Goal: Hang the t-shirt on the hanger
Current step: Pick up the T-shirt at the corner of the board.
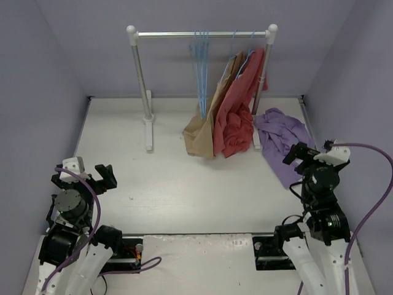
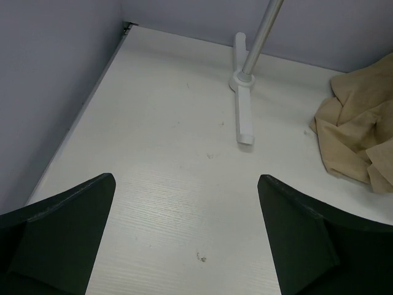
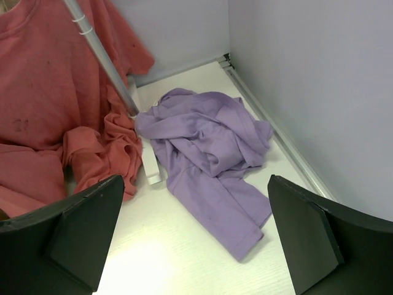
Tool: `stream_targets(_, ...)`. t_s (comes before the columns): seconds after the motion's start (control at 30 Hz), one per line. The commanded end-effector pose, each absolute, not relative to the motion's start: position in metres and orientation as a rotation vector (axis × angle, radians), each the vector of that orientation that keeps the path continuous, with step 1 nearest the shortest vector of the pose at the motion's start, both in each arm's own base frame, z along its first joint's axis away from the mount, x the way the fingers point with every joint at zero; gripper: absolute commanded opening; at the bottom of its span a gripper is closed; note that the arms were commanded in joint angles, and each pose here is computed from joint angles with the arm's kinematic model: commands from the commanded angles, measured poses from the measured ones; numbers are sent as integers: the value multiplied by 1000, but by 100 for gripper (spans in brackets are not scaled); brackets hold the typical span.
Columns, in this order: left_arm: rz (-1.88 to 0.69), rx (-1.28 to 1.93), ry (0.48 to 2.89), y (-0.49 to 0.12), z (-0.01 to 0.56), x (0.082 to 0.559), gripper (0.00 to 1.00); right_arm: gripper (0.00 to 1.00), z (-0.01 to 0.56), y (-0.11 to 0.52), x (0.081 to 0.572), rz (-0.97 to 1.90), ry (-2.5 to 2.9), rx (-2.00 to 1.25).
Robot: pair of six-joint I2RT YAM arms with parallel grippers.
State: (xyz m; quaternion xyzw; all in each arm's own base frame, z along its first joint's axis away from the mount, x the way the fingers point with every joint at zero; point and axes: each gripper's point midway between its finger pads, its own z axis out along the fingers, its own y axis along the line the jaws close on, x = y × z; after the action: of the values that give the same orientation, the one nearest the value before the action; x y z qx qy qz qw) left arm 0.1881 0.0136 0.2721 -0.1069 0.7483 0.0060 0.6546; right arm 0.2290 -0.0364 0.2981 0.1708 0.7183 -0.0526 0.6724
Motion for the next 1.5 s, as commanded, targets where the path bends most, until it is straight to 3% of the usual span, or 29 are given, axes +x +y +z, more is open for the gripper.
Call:
stream_targets(0.0, 4, -271, 1632, 14, 288, 196, 97, 100, 313, -23, 269, -56, 1636, 418)
stream_targets(0.27, 9, -270, 1653, 12, 283, 201, 97, 100, 240, -8, 344, -65, 1892, 575)
stream_targets(0.4, 16, -259, 1689, 10, 277, 207, 97, 100, 166, -14, 375, -210, 2075, 626)
stream_targets(0.83, -8, -204, 1746, -2, 270, 217, 97, 92, 49, -26, 409, -306, 2340, 594)
stream_targets(0.9, -12, -202, 1746, -2, 270, 217, 97, 88, 40, -25, 410, -293, 2367, 586)
stream_targets(0.97, -13, -201, 1746, -2, 270, 217, 97, 74, 28, -23, 409, -283, 2404, 573)
stream_targets(1.03, -12, -200, 1745, -2, 271, 217, 97, 52, 24, -25, 407, -281, 2416, 577)
stream_targets(1.1, -19, -189, 1748, -4, 270, 217, 97, 21, 36, -37, 404, -327, 2370, 619)
stream_targets(1.17, -23, -185, 1750, -5, 270, 217, 97, 3, 67, -45, 405, -348, 2290, 624)
stream_targets(1.27, -34, -177, 1750, -7, 270, 218, 97, 0, 126, -49, 404, -346, 2184, 599)
stream_targets(1.47, -54, -150, 1747, -12, 271, 218, 97, 0, 337, -24, 383, -143, 1825, 391)
